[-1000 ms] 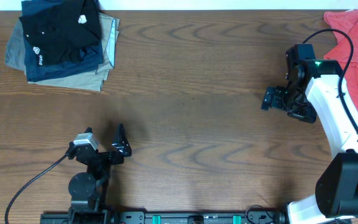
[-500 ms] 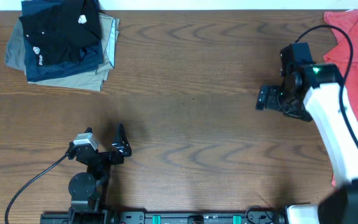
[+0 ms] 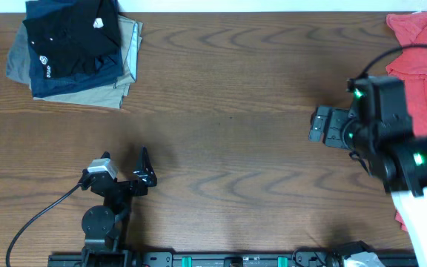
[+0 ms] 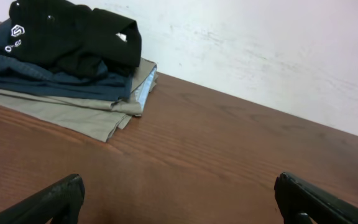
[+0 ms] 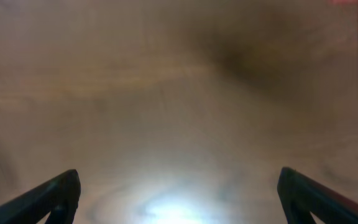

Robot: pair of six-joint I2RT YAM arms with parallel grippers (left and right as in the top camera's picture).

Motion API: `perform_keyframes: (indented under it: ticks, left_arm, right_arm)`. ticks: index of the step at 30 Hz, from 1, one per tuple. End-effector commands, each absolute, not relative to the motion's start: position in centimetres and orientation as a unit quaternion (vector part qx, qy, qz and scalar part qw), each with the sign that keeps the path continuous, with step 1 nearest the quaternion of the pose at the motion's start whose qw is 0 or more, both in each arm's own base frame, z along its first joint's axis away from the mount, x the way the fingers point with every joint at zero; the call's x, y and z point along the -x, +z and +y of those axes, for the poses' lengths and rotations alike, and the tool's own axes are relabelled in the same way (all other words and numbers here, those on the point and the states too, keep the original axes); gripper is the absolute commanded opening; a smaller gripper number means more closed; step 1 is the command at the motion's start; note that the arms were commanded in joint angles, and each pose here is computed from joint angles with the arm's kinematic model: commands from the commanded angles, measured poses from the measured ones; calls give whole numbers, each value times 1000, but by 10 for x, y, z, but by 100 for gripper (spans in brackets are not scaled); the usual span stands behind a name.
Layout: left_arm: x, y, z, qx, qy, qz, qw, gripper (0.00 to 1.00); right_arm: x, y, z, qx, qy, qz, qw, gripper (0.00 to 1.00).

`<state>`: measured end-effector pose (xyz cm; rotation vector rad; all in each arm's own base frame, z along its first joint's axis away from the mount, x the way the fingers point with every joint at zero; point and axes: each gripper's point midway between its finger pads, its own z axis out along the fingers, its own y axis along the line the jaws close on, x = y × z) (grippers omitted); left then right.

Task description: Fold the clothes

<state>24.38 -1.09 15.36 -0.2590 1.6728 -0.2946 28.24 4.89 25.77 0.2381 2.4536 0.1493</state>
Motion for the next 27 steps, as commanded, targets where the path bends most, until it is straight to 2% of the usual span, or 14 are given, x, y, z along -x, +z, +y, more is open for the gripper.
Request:
perform_keyframes:
  ticks: [1,17,27]
  left_arm:
    - [-244,138,-8,114,-114,750,642,98]
    - [-244,138,-8,114,-114,750,642,98]
    - [-244,138,-8,114,-114,750,642,98]
  right_arm:
    - [-273,245,48,-87,66,928,357,99]
    - [-242,183,51,-66,195,740,640,99]
    - [-243,177,32,-87,181,715,670,99]
